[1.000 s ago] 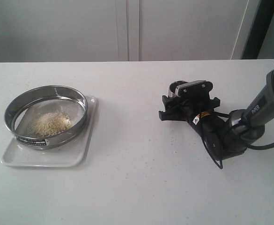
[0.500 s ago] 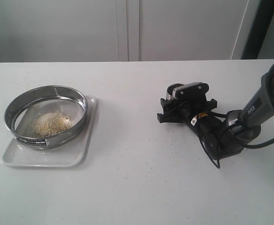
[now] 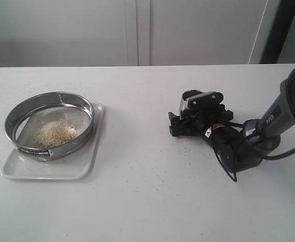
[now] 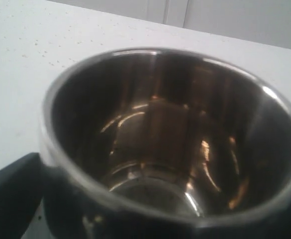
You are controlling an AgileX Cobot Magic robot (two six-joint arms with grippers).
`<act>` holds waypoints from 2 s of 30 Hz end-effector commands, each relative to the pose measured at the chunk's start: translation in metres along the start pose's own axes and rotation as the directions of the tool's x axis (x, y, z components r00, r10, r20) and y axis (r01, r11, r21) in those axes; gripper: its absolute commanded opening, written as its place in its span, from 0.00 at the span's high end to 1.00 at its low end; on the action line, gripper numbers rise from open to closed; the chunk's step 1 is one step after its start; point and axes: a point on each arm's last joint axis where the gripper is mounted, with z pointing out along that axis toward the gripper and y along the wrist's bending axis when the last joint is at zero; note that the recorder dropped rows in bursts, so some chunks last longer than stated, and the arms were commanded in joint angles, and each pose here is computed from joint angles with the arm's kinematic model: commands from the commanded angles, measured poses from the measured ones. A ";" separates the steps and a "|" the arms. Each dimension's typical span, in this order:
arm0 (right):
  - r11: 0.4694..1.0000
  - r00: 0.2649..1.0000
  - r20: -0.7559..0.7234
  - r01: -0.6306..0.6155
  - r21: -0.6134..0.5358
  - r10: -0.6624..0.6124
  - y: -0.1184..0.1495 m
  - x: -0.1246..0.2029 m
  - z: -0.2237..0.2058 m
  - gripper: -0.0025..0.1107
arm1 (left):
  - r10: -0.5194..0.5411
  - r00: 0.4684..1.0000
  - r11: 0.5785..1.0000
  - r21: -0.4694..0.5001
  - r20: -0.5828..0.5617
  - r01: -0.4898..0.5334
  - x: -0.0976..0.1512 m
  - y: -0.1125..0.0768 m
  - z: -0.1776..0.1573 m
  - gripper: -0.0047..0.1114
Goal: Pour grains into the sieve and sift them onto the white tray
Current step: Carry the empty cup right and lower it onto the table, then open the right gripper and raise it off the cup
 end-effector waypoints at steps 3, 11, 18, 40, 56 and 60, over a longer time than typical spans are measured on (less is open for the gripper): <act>1.000 1.000 0.016 0.000 0.009 0.000 -0.005 -0.008 -0.001 0.06 | -0.010 1.000 1.000 0.001 -0.012 0.010 0.003 0.000 0.001 0.96; 1.000 1.000 0.014 -0.020 0.010 0.020 -0.006 -0.033 -0.006 0.06 | -0.010 1.000 1.000 0.001 -0.012 0.010 0.003 0.000 0.001 0.96; 1.000 1.000 -0.004 -0.022 0.011 0.022 -0.008 -0.069 -0.017 0.06 | -0.010 1.000 1.000 0.001 -0.012 0.010 0.003 0.000 0.001 0.96; 0.998 0.992 -0.108 -0.065 0.021 0.067 -0.011 -0.147 -0.063 0.07 | -0.010 1.000 1.000 0.001 -0.012 0.010 0.003 0.000 0.001 0.96; 0.996 0.966 -0.241 -0.083 0.033 0.088 -0.012 -0.168 -0.093 0.68 | -0.010 1.000 1.000 0.001 -0.012 0.010 0.003 0.000 0.001 0.96; 0.996 0.960 -0.267 -0.082 0.035 0.089 -0.012 -0.171 -0.099 0.73 | -0.010 1.000 1.000 0.001 -0.012 0.010 0.003 0.000 0.001 0.96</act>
